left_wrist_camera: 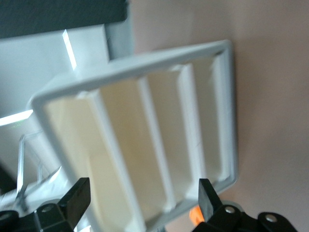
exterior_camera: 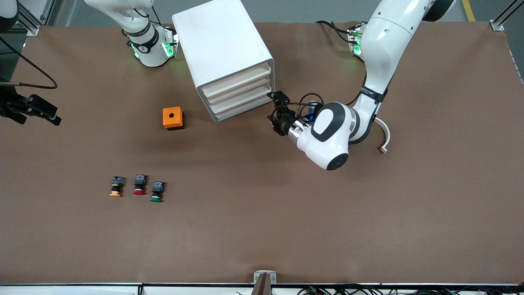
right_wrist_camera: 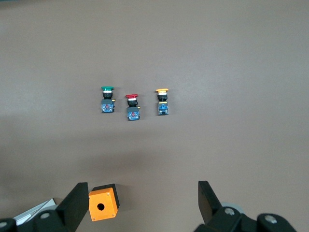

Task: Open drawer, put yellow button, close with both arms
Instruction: 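Pull the drawer open with the left gripper while the right gripper reaches the yellow button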

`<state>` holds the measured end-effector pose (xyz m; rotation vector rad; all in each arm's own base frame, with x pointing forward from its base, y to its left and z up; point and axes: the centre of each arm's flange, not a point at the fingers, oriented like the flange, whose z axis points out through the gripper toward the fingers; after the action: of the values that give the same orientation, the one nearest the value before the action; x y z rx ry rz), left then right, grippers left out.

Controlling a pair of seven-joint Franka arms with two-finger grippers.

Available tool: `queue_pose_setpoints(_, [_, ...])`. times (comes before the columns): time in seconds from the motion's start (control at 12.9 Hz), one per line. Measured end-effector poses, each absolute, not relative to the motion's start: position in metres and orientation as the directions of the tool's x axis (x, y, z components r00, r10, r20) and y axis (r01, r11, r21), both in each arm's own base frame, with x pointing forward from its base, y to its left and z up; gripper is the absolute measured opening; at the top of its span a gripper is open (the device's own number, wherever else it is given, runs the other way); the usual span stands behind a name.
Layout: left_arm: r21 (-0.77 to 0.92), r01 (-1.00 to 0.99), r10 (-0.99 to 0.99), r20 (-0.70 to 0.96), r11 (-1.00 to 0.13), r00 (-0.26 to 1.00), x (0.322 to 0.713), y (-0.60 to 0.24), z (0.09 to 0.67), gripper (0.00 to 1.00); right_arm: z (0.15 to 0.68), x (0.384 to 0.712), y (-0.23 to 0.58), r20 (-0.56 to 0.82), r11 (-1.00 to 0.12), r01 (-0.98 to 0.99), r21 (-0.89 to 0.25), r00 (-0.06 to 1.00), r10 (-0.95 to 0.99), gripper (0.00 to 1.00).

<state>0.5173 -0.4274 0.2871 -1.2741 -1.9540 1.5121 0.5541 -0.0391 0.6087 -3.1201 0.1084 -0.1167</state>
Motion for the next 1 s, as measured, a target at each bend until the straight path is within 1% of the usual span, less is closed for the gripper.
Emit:
queue_pose_setpoints(0.15, [-0.933,0.352,0.811,-0.154,0.068,-0.565,0.507,-0.442,0.290,0.96,0.609,0.554,-0.039,0.074,-0.997,-0.069,-0.020,0.995,-0.070,1.00])
queue_pose_setpoints(0.23, [-0.942,0.324,0.823,-0.113,0.089,-0.557,0.493,-0.457,0.286,0.90,0.609,0.554,-0.039,0.077,-0.997,-0.069,-0.020,0.995,-0.070,1.00])
queue_pose_setpoints(0.31, [-0.948,0.302,0.837,-0.082,0.103,-0.541,0.477,-0.473,0.280,0.90,0.610,0.555,-0.039,0.086,-0.997,-0.069,-0.020,0.994,-0.071,1.00])
queue_pose_setpoints(0.39, [-0.951,0.288,0.850,-0.060,0.110,-0.523,0.463,-0.487,0.272,0.84,0.610,0.557,-0.040,0.097,-0.997,-0.069,-0.020,0.993,-0.071,1.00])
queue_pose_setpoints(0.46, [-0.953,0.280,0.863,-0.047,0.111,-0.504,0.450,-0.499,0.264,0.70,0.607,0.561,-0.039,0.101,-0.997,-0.068,-0.019,0.992,-0.070,1.00])
queue_pose_setpoints(0.54, [-0.955,0.275,0.871,-0.039,0.112,-0.490,0.441,-0.507,0.258,0.63,0.599,0.566,-0.039,0.098,-0.998,-0.066,-0.019,0.993,-0.068,1.00])
queue_pose_setpoints(0.62, [-0.956,0.271,0.875,-0.032,0.115,-0.483,0.437,-0.510,0.252,0.62,0.586,0.573,-0.038,0.083,-0.998,-0.061,-0.018,0.995,-0.062,1.00])
queue_pose_setpoints(0.7, [-0.957,0.268,0.877,-0.029,0.114,-0.480,0.434,-0.513,0.250,0.51,0.567,0.582,-0.038,0.059,-0.999,-0.052,-0.016,0.997,-0.053,1.00])
queue_pose_setpoints(0.77, [-0.957,0.268,0.878,-0.034,0.109,-0.478,0.433,-0.516,0.251,0.45,0.545,0.592,-0.039,0.035,-0.999,-0.034,-0.015,0.999,-0.035,1.00])
queue_pose_setpoints(0.85, [-0.956,0.275,0.879,-0.043,0.102,-0.475,0.433,-0.519,0.255,0.45,0.519,0.603,-0.041,0.009,-1.000,-0.012,-0.013,1.000,-0.013,1.00])
queue_pose_setpoints(1.0, [-0.953,0.289,0.877,-0.060,0.092,-0.477,0.438,-0.521,0.263,0.25,0.461,0.619,-0.048,-0.070,-1.000,0.002,-0.015,0.998,0.003,1.00])
